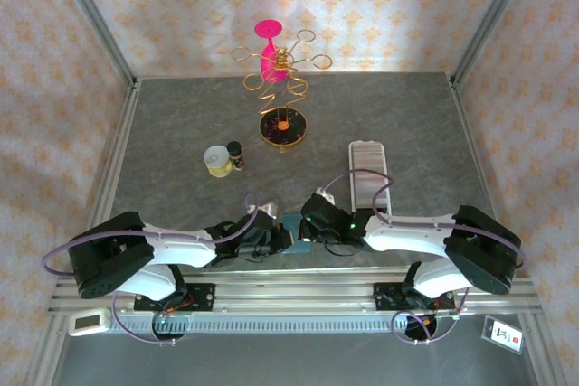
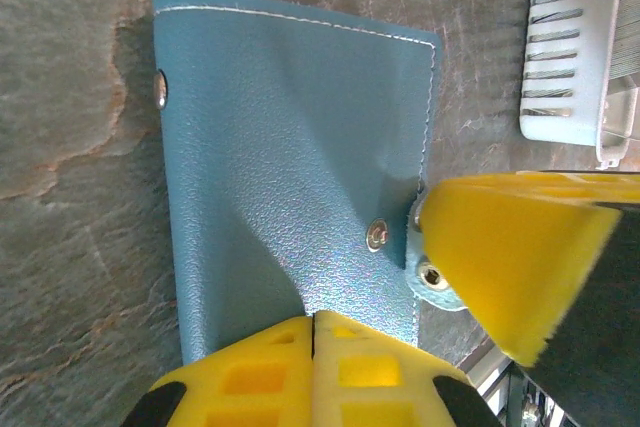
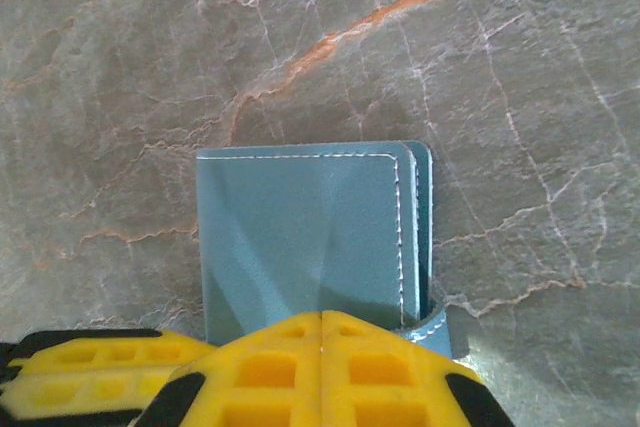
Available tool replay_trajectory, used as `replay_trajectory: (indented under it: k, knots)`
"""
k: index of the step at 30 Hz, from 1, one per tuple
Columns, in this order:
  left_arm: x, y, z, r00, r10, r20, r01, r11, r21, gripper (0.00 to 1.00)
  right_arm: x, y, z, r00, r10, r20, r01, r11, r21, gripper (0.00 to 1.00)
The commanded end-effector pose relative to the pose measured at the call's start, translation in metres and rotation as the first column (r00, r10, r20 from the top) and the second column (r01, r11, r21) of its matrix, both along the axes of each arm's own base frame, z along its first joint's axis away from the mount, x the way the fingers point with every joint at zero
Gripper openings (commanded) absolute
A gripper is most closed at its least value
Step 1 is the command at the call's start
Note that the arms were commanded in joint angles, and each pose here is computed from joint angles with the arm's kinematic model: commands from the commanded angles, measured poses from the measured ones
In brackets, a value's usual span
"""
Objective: Put the credit cards into the card holder
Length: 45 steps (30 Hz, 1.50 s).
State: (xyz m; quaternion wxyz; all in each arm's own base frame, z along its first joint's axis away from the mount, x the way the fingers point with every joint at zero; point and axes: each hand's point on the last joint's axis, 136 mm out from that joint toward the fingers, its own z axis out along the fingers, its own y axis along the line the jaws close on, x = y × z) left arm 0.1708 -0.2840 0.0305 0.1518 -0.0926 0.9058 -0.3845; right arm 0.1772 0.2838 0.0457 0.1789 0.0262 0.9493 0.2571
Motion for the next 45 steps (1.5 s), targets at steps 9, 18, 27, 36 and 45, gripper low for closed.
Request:
replay_trajectory:
  k: [9,18,27,36,45]
  knots:
    - [-0.014,0.014,-0.025,0.998,-0.009,-0.06,0.014,0.996,0.09,0.0,0.011,-0.007,-0.006,0.998,-0.061,0.017,0.062,0.994,-0.093,0.0]
    - [-0.015,0.014,-0.024,0.998,-0.007,-0.06,0.012,0.997,0.074,0.0,0.017,-0.002,-0.006,0.995,-0.092,0.024,0.094,0.992,-0.079,0.0]
    - [-0.015,0.015,-0.023,0.998,-0.007,-0.058,0.011,0.998,0.069,0.0,0.009,-0.004,-0.018,0.998,-0.059,-0.015,0.057,0.992,-0.115,0.0]
    - [-0.019,0.012,-0.024,0.997,0.0,-0.075,0.0,1.0,0.005,0.0,-0.013,-0.017,-0.049,0.997,-0.043,-0.058,0.027,0.968,-0.249,0.0]
    - [-0.022,0.015,-0.023,0.997,0.014,-0.079,-0.017,0.999,-0.043,0.0,-0.032,-0.036,-0.081,0.992,-0.069,-0.101,0.028,0.932,-0.362,0.0]
